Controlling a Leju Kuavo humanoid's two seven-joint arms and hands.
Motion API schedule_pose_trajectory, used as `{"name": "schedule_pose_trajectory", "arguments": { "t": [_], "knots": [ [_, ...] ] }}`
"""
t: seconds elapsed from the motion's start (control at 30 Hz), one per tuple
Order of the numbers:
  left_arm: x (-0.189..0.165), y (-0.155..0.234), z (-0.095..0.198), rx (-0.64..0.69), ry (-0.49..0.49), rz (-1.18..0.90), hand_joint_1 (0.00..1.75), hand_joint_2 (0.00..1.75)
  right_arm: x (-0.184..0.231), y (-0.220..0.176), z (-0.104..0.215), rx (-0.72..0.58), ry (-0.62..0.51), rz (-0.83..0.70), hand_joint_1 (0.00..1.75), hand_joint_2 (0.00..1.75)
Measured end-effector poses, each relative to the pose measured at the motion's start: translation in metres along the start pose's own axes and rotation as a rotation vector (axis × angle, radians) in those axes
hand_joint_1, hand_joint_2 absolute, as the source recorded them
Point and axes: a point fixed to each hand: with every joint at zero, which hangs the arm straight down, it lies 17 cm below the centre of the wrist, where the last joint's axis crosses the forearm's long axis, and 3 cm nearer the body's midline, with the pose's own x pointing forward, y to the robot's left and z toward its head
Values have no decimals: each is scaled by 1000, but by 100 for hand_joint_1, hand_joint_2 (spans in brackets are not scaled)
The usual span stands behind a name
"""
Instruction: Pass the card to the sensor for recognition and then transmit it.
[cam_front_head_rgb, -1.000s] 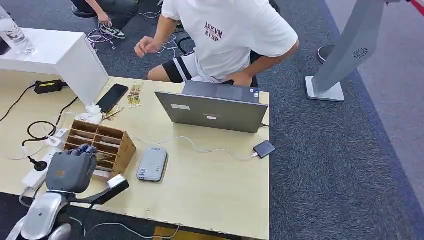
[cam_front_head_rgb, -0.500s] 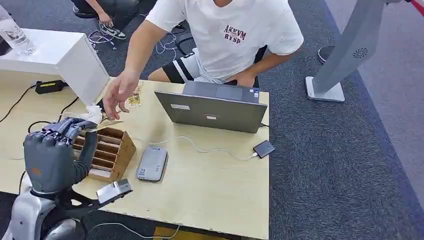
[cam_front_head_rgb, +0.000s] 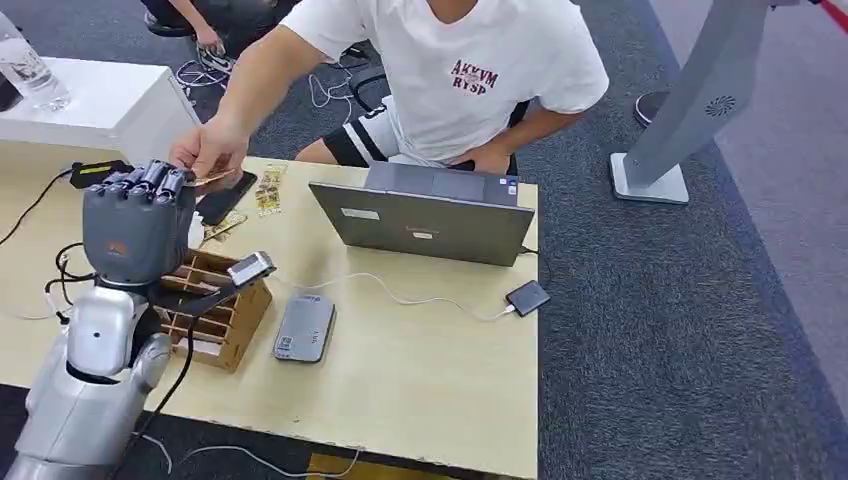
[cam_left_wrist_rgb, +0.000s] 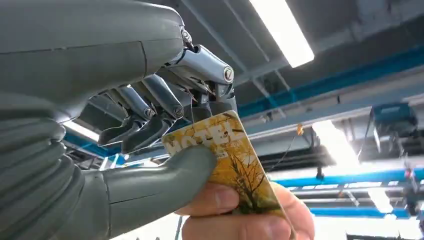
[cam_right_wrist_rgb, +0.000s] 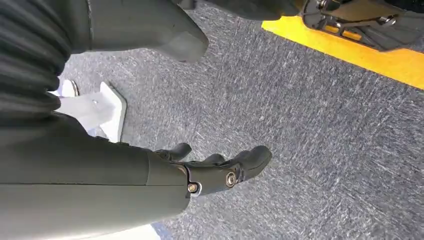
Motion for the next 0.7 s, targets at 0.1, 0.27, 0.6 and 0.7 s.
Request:
{"name": "schedule_pose_trajectory", "arguments": {
  "t": [0.1, 0.27, 0.6, 0.7],
  "knots": [
    [-10, -12, 2, -30, 25, -10, 175, 175, -1, 0, 0, 0, 5, 3, 0, 175],
    [-20, -26, 7, -71, 54, -20, 175, 175, -2, -1, -1, 8, 11, 7, 0, 175],
    [-21, -19, 29, -18, 66, 32, 0, 175, -4, -4, -1, -2, 13, -4, 0, 175],
    [-13, 16, 52, 88, 39, 158, 0, 175, -9, -6, -1, -17, 24, -17, 0, 175]
  ]
}}
